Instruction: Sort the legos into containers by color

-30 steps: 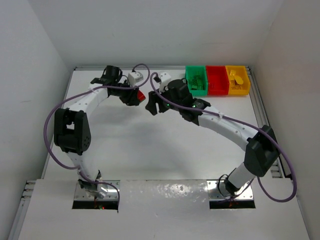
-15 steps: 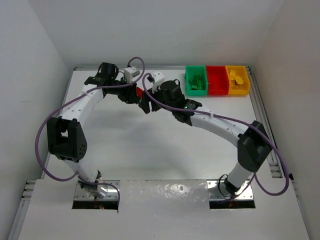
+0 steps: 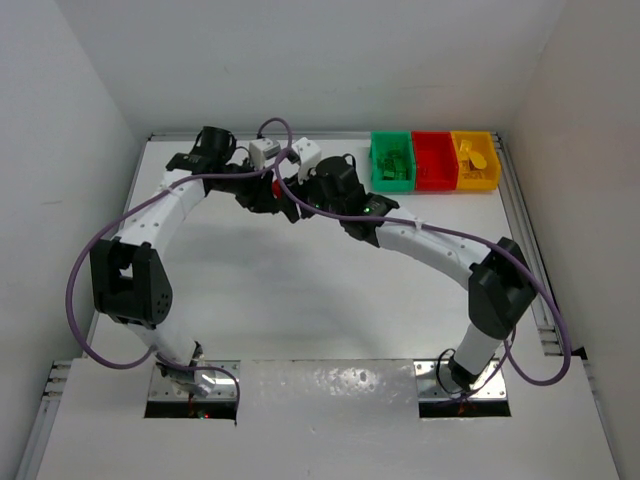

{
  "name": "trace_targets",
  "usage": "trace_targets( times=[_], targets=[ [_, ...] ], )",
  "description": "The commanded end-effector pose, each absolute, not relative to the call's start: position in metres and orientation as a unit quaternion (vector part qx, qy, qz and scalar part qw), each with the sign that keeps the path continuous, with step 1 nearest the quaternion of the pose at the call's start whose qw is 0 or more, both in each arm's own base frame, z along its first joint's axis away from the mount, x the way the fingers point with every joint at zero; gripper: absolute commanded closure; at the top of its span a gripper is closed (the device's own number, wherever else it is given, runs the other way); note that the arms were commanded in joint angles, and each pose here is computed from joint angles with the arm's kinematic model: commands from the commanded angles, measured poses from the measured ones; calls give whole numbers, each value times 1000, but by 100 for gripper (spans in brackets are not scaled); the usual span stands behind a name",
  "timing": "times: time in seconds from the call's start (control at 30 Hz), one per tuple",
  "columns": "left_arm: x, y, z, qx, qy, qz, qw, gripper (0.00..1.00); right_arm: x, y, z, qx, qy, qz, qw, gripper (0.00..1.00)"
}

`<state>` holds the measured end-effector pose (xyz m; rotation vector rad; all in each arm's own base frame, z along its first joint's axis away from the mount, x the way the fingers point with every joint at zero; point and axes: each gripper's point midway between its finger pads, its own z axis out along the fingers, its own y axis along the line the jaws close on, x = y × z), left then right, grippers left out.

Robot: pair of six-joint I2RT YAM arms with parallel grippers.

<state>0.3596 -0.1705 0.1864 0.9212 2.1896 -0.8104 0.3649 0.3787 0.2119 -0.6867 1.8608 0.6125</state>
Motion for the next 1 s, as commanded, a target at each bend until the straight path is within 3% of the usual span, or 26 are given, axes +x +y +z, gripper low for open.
trace_targets(
  times=[0.0, 0.57, 0.67, 0.7, 0.8, 0.83, 0.97],
  targets=[
    [351, -178, 216, 386, 798, -316, 339, 100, 375, 382, 240, -299, 745, 248, 542, 43],
    [351, -183, 227, 391, 786, -328, 349, 100, 373, 393, 222, -322, 749, 257, 519, 52],
    [351, -184, 228, 391, 785, -329, 349, 100, 373, 391, 217, -319, 753, 252, 517, 62],
    [350, -184, 228, 391, 785, -330, 349, 100, 374, 391, 219, -318, 752, 252, 519, 71],
    [349, -184, 228, 392, 785, -331, 348, 100, 374, 391, 218, -317, 751, 253, 521, 86],
    [350, -184, 228, 391, 785, -331, 348, 100, 375, 391, 219, -314, 752, 252, 522, 99],
    [354, -171, 205, 366, 819, -296, 330, 100, 386, 381, 226, -280, 763, 224, 538, 100]
  ],
)
